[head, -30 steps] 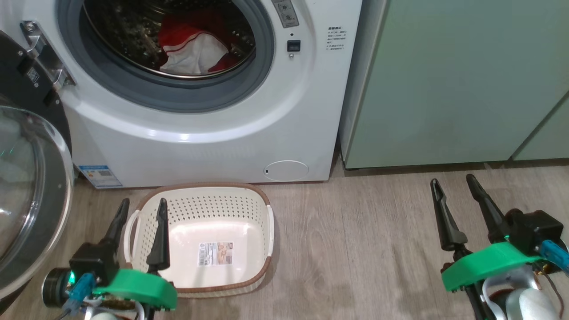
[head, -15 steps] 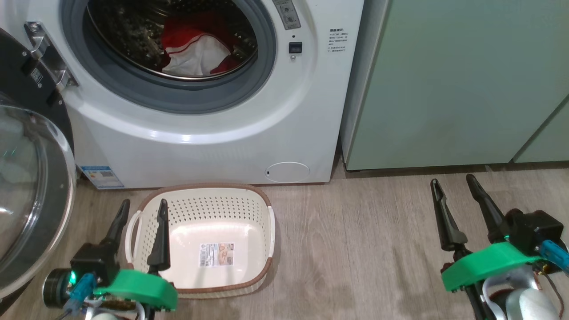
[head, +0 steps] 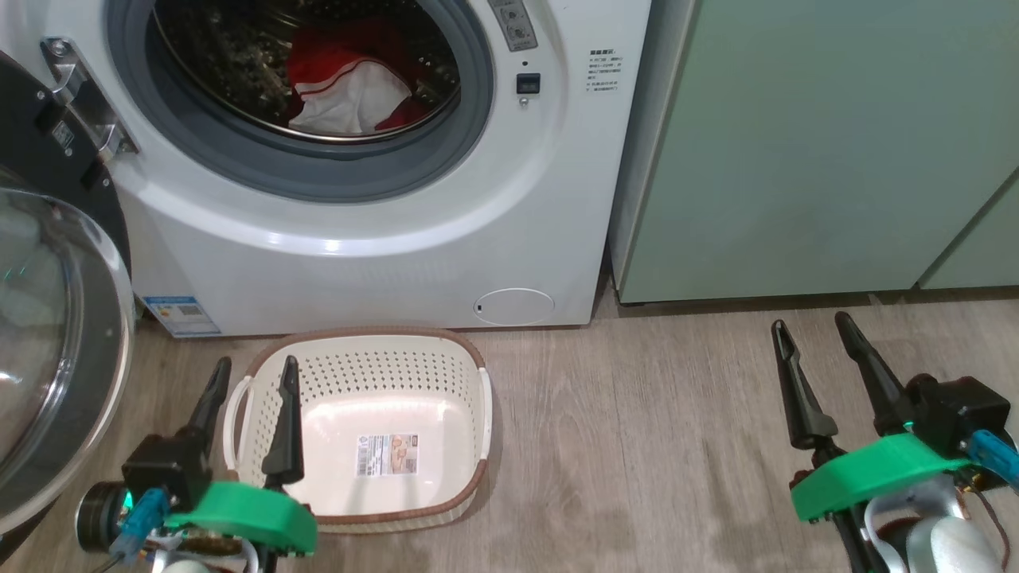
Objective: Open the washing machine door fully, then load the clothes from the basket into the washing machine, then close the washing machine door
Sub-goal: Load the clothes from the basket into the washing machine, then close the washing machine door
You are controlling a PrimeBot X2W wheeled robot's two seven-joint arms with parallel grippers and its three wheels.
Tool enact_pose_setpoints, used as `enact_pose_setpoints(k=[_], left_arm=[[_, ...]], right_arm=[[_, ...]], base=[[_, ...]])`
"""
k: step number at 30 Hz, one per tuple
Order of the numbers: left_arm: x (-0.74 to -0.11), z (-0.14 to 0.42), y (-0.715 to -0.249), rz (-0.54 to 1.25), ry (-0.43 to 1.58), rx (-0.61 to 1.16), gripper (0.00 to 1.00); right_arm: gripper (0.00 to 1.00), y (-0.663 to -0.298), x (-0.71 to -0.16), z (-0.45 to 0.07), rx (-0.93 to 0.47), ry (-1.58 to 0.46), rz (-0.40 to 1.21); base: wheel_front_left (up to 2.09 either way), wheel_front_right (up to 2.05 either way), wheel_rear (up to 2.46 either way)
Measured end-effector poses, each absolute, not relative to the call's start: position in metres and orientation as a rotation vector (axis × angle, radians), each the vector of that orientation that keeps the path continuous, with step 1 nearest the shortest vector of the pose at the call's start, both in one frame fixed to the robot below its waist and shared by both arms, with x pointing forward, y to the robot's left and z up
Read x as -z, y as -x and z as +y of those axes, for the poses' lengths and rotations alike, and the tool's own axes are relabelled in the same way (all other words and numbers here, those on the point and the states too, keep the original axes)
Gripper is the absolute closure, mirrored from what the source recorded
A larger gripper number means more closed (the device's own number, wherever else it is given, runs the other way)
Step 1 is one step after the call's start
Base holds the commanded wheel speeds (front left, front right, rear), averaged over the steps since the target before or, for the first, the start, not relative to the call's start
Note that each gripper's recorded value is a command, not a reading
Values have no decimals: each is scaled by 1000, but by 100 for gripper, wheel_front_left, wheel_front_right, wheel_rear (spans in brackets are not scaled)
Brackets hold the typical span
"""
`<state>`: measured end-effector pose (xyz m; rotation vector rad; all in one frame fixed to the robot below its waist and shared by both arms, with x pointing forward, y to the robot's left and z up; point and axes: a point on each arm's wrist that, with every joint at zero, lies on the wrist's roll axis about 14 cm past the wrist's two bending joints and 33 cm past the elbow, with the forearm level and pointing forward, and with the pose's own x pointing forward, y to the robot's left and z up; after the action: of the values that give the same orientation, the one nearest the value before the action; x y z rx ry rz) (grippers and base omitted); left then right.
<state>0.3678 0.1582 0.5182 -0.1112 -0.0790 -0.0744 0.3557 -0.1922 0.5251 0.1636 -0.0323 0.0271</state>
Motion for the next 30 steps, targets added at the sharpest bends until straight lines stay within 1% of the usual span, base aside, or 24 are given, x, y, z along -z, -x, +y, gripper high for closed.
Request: enact_pose_setpoints(k=[17, 23, 30], left_arm=[[-517, 154, -368, -68, 109, 86, 0], [-517, 153, -368, -69, 107, 91, 0], [-517, 153, -368, -70, 105, 95, 0]], right_arm=[[0, -356, -524, -194, -23, -163, -29], [0, -357, -523, -193, -23, -164, -27], [0, -357, -522, -193, -23, -165, -25]], base=[[-3, 3, 0], [-99, 99, 0], [-185, 185, 0]])
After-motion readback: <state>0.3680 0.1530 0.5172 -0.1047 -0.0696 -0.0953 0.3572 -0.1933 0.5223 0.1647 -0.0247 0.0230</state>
